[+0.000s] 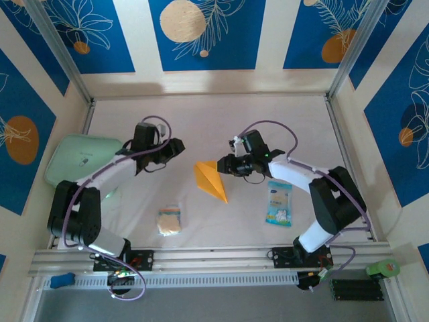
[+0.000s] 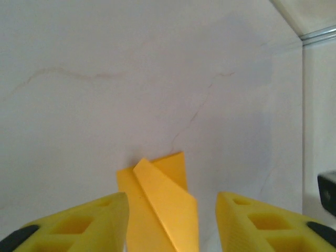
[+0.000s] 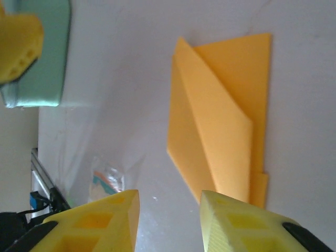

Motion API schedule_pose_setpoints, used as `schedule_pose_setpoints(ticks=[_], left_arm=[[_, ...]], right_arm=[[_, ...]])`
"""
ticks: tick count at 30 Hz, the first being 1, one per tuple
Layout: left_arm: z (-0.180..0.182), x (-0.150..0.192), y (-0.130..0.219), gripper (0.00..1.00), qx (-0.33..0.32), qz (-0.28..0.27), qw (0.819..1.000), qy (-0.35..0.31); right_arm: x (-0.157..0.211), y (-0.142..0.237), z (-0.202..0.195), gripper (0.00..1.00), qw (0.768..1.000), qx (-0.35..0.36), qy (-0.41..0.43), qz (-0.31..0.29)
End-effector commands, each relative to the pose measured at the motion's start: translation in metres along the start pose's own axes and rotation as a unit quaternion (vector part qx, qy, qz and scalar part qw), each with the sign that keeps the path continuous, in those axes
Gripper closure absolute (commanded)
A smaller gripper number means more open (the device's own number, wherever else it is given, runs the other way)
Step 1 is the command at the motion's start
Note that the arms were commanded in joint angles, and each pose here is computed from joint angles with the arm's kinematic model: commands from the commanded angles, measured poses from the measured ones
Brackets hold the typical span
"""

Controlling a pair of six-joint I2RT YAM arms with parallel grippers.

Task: Fold a paper plane with a square sheet of paper (pick it up from the middle)
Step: Fourth fold the wing at the center of the table, then pick up the paper from the center of the table.

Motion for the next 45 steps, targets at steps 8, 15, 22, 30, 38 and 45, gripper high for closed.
schedule_pose_setpoints(ticks=[8,15,22,30,38,45], left_arm=[[0.025,0.032,-0.001,0.43,0.02,0.019,0.998,0.061],[0.028,0.033,-0.003,0.37,0.017,0.018,0.998,0.058],[0.029,0.034,-0.006,0.32,0.015,0.023,0.998,0.059],[0.03,0.035,-0.007,0.29,0.013,0.023,0.998,0.058],[0.03,0.035,-0.011,0.25,0.012,0.027,0.998,0.057],[0.03,0.036,-0.013,0.25,0.01,0.03,0.998,0.056]], right_arm=[[-0.009,-0.039,-0.024,0.65,0.998,-0.009,-0.01,0.057],[-0.001,-0.05,-0.03,0.66,0.997,-0.025,-0.017,0.076],[0.002,-0.052,-0.032,0.69,0.996,-0.03,-0.019,0.078],[-0.001,-0.043,-0.033,0.68,0.999,-0.016,-0.013,0.047],[0.003,-0.048,-0.042,0.68,0.998,-0.002,-0.02,0.062],[0.006,-0.053,-0.034,0.74,0.996,-0.039,-0.007,0.076]])
Point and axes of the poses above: each hand's point on the last joint's axis, 136 mm out from that joint toward the fingers, its own y axis back along the fingers, its own z axis along the line the jaws close on, x = y × z, the point moved 6 cm from there along y, back along the fingers, and after that the axes turned 12 degrees about y, right-handed, at the moved point
